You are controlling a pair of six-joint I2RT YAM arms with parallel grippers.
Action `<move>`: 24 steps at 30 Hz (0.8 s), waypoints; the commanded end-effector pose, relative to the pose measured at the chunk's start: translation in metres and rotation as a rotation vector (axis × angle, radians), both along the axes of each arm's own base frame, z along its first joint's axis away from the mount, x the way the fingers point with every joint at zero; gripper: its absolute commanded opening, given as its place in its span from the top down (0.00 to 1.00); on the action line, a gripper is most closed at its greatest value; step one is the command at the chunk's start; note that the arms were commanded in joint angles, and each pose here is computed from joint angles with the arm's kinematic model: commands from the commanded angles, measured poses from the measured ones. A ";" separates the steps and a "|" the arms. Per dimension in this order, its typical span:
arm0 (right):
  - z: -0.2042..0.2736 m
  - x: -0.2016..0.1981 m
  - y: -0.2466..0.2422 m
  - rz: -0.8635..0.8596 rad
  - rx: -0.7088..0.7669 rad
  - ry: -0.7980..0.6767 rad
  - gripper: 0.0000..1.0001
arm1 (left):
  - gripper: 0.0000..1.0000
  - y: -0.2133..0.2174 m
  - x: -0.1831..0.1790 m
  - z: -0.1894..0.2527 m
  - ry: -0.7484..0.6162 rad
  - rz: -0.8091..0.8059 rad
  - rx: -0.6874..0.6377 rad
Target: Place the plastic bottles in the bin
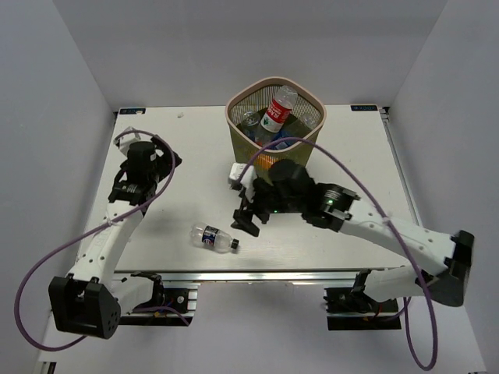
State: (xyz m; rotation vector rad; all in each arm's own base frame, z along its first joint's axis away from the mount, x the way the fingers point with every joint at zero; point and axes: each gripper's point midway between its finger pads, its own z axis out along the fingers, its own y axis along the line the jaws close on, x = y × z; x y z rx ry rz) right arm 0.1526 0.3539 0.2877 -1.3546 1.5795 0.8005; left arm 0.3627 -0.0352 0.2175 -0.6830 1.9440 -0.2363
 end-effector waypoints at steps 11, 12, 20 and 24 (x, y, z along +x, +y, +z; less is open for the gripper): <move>-0.159 0.013 0.088 0.121 -0.196 0.068 0.11 | 0.02 0.044 -0.044 -0.001 -0.095 0.265 -0.023; -0.159 0.017 0.098 0.129 -0.160 0.046 0.11 | 0.02 0.044 -0.044 -0.004 -0.085 0.263 -0.017; -0.220 0.008 0.121 0.221 -0.202 0.136 0.11 | 0.02 0.055 -0.044 -0.017 -0.050 0.306 0.046; -0.229 0.017 0.121 0.150 -0.208 0.142 0.11 | 0.02 0.057 -0.044 -0.021 -0.038 0.314 0.053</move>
